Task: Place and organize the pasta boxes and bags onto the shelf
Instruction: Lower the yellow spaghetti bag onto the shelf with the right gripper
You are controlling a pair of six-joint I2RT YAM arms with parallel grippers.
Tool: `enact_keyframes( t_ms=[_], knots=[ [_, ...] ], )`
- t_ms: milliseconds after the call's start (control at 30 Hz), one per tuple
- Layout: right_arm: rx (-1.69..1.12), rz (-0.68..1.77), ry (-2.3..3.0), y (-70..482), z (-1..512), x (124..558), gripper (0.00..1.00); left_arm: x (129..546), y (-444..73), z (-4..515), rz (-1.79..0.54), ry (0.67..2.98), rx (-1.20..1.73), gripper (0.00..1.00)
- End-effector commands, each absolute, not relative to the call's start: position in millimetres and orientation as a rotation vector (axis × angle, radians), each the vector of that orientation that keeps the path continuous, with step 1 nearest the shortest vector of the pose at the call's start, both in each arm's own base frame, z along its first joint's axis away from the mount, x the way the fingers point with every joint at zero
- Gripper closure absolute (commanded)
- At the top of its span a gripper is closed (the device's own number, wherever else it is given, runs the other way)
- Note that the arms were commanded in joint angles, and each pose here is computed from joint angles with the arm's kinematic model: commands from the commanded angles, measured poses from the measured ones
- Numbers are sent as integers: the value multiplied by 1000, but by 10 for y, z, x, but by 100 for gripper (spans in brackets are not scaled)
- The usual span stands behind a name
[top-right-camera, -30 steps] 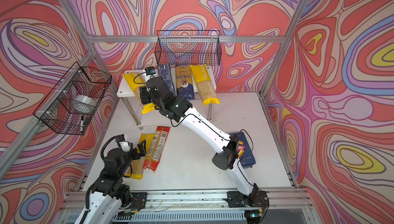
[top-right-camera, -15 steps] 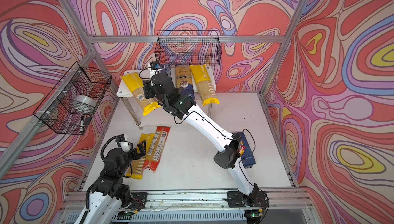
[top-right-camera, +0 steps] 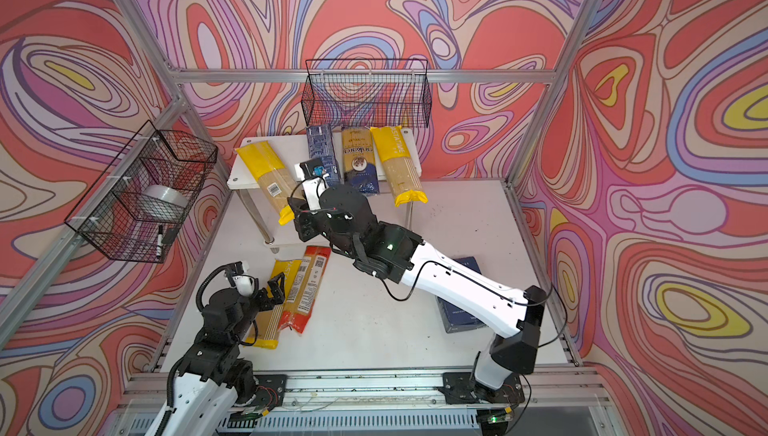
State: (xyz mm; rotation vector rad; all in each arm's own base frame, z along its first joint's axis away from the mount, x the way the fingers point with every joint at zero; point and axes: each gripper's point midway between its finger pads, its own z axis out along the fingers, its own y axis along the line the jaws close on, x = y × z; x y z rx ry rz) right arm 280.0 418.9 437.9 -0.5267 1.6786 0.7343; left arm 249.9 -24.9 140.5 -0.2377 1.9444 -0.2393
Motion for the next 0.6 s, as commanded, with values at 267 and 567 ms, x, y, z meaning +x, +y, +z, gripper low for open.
enact_keyframes(
  t_ms=[267,567],
  knots=[
    [-520,819,1695,4347,4093,2776,91,2521,-224,1560,-235,1899,-241,0],
    [-527,798,1735,4412,3947,2822,96,2518,-229,1557,-237,1899,-239,0]
  ],
)
